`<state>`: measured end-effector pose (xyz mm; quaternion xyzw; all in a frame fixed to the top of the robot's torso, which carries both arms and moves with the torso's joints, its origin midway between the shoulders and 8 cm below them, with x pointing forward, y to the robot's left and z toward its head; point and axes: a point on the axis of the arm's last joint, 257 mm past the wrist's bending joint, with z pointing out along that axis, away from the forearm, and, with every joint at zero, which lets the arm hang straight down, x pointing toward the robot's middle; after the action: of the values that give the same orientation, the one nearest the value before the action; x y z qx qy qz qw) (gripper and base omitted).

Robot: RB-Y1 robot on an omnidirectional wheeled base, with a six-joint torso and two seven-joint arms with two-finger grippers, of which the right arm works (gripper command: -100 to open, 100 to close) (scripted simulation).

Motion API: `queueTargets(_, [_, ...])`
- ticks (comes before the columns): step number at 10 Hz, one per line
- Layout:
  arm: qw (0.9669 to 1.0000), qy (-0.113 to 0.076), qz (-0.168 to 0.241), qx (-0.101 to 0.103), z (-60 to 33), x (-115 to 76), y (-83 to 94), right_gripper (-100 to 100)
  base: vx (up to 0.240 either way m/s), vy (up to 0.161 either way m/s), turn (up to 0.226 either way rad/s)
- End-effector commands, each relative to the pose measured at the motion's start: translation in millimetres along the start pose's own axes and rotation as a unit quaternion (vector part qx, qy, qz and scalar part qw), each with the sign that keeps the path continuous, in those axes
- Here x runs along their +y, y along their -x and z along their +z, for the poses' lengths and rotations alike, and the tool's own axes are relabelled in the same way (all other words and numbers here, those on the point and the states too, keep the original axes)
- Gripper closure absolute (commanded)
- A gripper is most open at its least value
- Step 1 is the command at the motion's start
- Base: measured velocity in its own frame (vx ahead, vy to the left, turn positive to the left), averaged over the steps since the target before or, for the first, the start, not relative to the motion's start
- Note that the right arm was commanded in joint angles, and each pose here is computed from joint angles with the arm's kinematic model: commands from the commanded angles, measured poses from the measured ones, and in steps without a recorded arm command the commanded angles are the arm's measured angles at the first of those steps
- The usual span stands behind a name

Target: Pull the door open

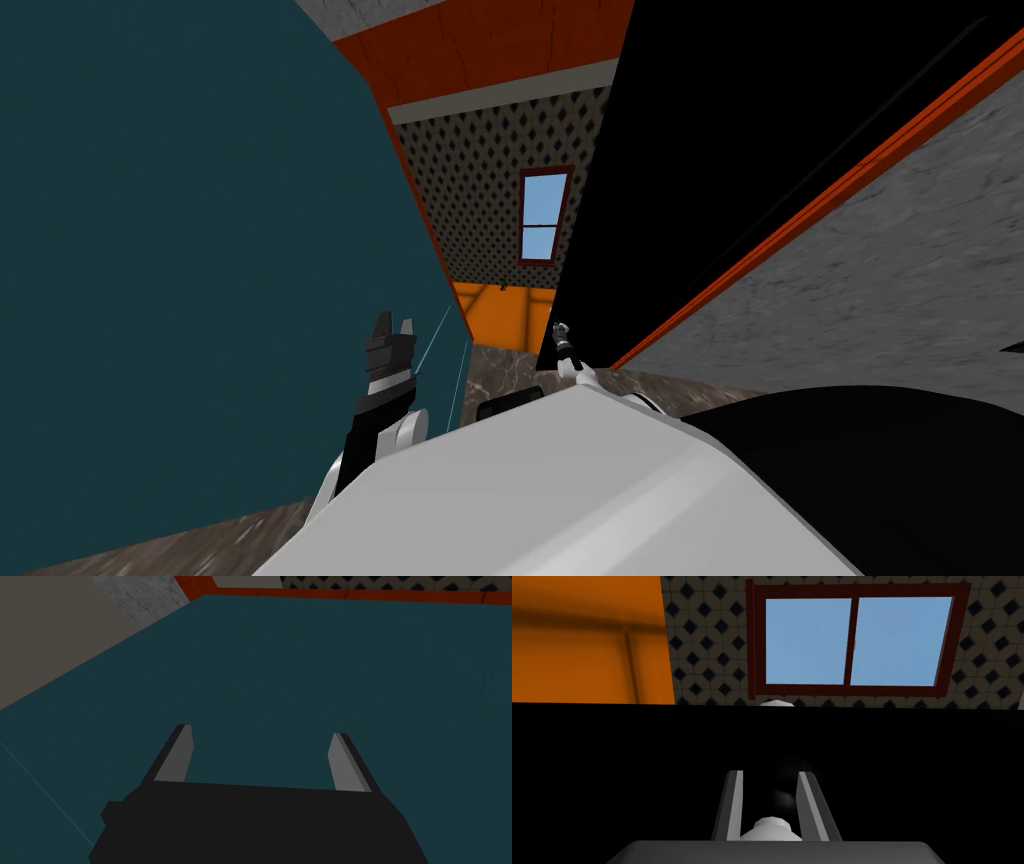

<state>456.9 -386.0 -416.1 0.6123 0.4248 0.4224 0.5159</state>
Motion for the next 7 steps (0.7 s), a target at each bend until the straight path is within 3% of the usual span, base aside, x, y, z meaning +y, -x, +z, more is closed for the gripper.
queueTargets(1, [0.9996,-0.005,0.020,-0.017,-5.7,-5.0,24.7,100,-0.048,-0.015,0.065])
queueTargets(3, [0.9990,-0.002,0.040,-0.018,-5.7,-3.8,25.9,100,-0.035,-0.018,0.056])
queueTargets(6, [0.9989,-0.008,0.041,-0.019,-6.0,-8.7,26.4,100,-0.020,-0.002,0.009])
queueTargets(7, [0.9989,-0.002,0.042,-0.018,-5.7,-3.8,25.9,100,0.004,0.001,-0.038])
